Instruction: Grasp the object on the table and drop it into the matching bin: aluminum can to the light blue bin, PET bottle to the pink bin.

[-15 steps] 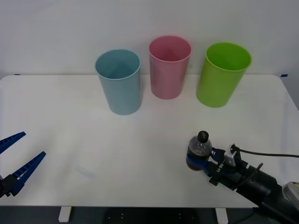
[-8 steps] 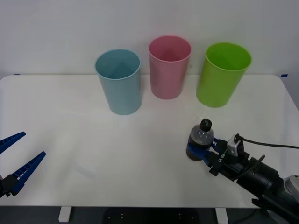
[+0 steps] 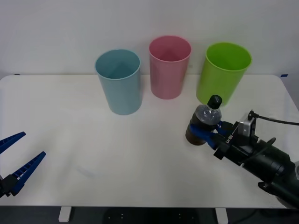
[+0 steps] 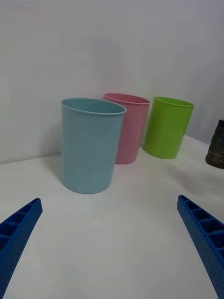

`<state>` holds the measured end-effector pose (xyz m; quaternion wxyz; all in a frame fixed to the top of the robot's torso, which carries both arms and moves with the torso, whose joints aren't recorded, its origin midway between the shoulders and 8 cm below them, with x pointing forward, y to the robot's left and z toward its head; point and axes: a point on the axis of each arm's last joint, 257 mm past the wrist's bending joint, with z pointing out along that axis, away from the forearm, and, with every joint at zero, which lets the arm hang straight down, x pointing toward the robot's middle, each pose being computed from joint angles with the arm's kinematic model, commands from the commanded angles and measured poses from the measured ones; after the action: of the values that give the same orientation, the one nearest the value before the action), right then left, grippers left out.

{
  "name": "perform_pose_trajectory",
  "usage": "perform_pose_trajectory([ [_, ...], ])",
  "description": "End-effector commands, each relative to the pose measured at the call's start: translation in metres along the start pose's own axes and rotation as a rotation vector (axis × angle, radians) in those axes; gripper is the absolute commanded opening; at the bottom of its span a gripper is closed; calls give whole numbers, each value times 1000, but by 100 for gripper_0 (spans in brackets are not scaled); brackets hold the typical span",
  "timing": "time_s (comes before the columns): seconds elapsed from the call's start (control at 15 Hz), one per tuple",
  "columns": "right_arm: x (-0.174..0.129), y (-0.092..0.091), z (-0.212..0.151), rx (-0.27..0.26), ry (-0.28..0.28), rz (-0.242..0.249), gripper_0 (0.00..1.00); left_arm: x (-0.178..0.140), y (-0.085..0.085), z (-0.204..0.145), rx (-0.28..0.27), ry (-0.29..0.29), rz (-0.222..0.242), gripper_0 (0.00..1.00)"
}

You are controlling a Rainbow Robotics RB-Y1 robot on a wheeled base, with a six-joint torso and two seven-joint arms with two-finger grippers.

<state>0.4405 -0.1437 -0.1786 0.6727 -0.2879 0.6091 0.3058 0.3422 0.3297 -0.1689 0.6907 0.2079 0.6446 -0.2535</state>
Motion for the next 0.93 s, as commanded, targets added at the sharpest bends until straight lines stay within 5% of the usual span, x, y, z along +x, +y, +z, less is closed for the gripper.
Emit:
perform_pose_trajectory([
  [0.07,-34,2,5,-19,-40,31,0,0,0,0,0,0,0,100],
  [0.93,-152,-30,53,-70,-127,22,0,0,0,0,0,0,0,100],
])
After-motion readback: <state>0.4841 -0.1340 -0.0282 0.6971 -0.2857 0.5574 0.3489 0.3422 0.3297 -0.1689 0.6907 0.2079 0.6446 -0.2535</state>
